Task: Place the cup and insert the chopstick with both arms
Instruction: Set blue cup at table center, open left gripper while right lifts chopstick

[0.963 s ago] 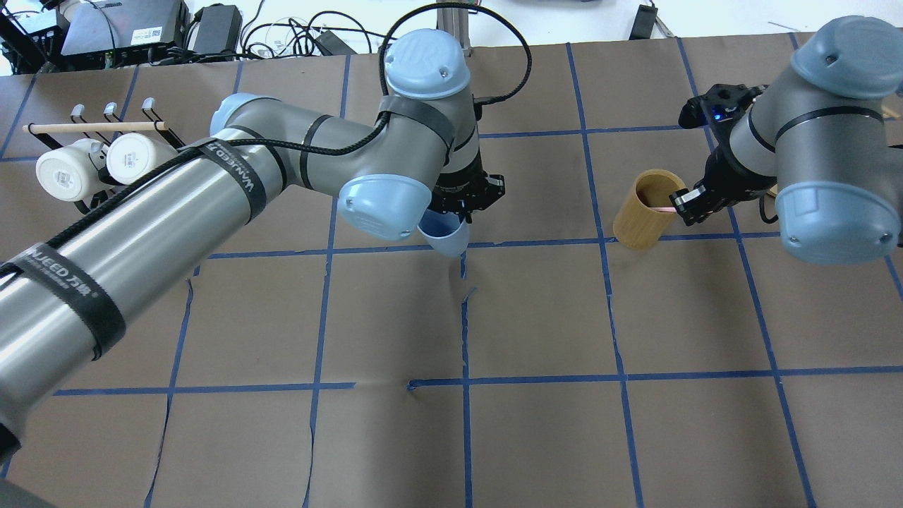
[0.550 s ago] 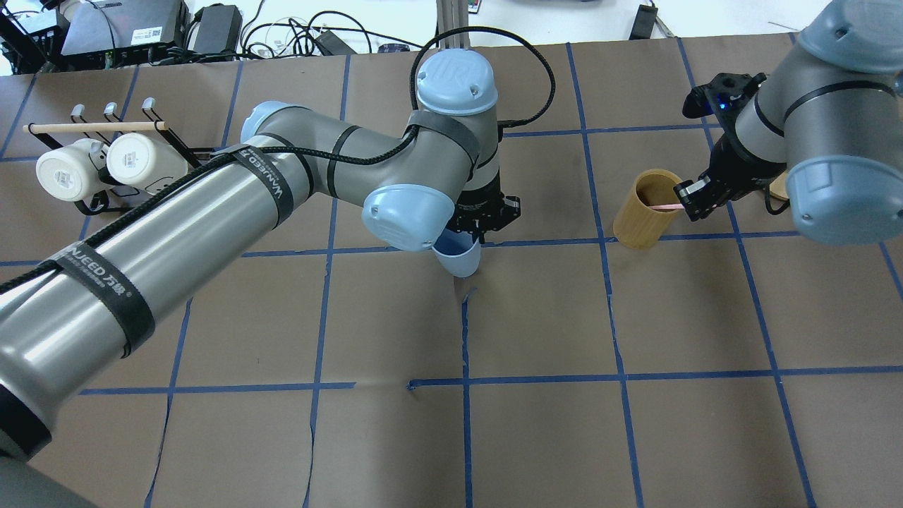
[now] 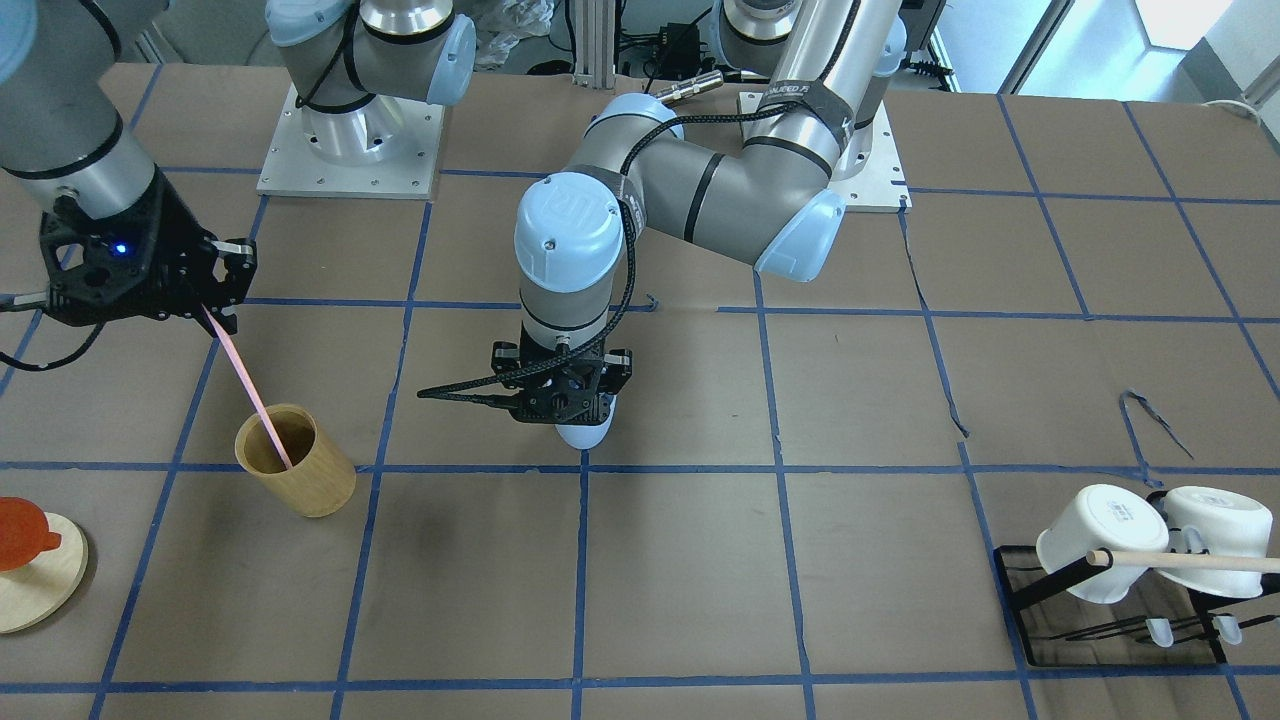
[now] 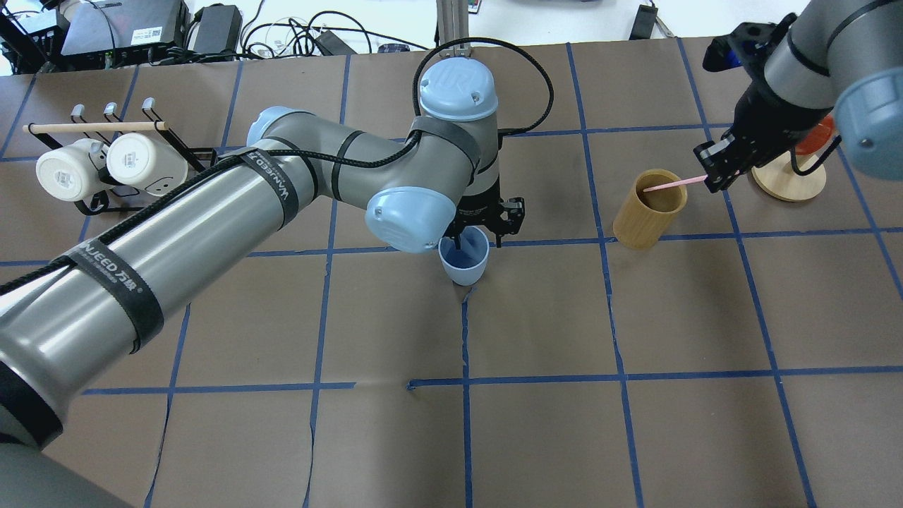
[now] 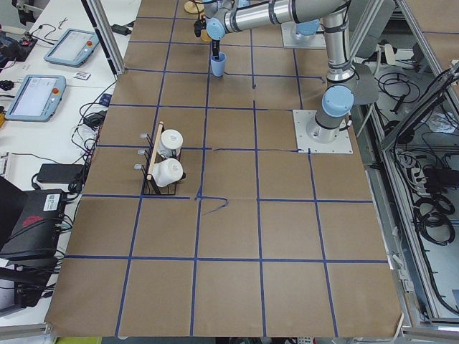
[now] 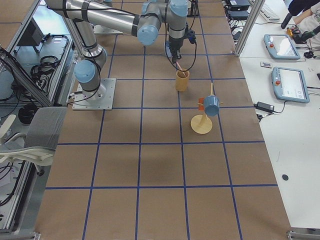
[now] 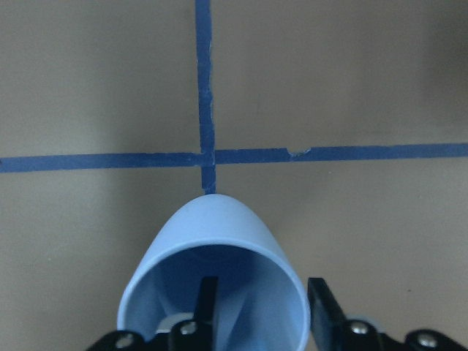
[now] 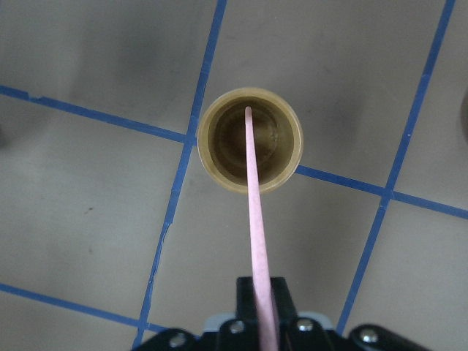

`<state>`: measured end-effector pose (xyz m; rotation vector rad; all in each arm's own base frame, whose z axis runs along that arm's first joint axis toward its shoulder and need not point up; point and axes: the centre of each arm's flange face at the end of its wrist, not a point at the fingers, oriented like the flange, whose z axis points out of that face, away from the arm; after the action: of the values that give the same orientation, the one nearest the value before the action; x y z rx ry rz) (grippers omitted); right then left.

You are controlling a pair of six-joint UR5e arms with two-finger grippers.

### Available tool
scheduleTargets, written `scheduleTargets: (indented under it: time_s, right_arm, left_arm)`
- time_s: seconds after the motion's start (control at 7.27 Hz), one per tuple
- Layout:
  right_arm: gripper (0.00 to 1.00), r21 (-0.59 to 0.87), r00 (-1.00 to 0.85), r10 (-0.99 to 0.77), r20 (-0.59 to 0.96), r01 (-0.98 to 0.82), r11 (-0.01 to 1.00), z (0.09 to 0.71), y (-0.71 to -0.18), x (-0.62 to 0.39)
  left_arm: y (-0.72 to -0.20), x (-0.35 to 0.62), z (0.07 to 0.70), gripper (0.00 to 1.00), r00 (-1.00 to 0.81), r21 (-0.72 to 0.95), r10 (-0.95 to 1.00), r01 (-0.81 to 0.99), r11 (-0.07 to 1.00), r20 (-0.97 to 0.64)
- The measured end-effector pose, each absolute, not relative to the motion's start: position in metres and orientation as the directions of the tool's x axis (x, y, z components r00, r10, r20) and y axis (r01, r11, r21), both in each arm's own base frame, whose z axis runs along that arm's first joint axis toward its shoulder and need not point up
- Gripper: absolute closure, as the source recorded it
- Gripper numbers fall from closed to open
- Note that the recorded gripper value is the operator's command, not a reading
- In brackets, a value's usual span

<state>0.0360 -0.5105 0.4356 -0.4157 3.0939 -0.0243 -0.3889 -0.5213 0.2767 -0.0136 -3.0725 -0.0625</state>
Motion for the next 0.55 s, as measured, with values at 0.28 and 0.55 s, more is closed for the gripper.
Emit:
scheduleTargets:
  time_s: [0.28, 0.55]
  right_arm:
    - [1.0, 0.001, -0.973, -0.23, -0.011, -0.23, 0.973, 0.482, -0.514, 0.035]
    - [1.0, 0.018, -0.989, -0.148, -0.01, -0.149, 0.989, 0.515, -0.511, 0.052]
  left_arm:
    - [-0.54, -0.362, 0.335, 0.0, -0.995, -0.016, -0.022, -0.024, 1.0, 0.093]
    - [-0.537, -0.322, 0.413, 0.0, -0.995, -0.026, -0.002, -0.004, 1.0, 0.096]
